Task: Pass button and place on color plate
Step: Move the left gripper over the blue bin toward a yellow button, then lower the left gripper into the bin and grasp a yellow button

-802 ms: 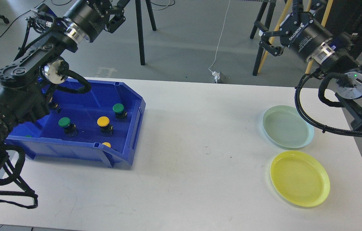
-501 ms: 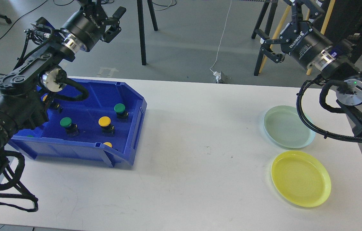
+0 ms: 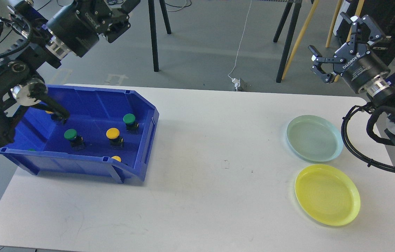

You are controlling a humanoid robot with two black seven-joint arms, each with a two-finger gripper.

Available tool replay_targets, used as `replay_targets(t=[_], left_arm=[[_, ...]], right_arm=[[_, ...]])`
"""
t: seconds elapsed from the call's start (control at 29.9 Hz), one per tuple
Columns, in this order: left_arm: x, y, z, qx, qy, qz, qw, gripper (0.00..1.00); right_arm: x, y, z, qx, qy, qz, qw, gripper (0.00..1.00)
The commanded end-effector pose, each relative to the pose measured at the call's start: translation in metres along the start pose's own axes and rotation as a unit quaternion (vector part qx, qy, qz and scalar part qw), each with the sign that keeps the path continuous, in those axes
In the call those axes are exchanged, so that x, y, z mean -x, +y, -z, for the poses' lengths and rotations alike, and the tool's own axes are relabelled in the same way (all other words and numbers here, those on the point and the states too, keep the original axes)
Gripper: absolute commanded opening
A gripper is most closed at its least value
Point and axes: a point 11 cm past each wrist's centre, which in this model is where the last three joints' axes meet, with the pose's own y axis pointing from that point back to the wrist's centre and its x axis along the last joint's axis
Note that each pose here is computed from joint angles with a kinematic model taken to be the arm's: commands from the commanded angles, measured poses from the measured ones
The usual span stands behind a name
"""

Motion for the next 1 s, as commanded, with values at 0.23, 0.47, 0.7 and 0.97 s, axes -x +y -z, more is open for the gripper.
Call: replay_targets(t=[0.23,0.47,0.7,0.97], left_arm=[[0.012,0.100,0.080,-0.361,-0.394,0.343,0.773,0.99],[0.042,0.107,0.136,-0.388,-0.411,0.416,0.712,0.99],[0.044,0.100,0.161,-0.409,-0.395,0.411,0.713,0.99],[0.043,0.100,0.175,-0.428,-0.384,0.403,0.712,0.99]], right_arm=[[-0.006,0.005,-0.008,0.005,-0.004,-0.009,1.000,1.00],[-0.013,0.014,-0.016,0.012,-0.008,-0.020,1.000,1.00],[-0.015,0.017,-0.016,0.014,-0.007,-0.023,1.000,1.00],[-0.016,0.018,-0.018,0.015,-0.008,-0.025,1.000,1.00]])
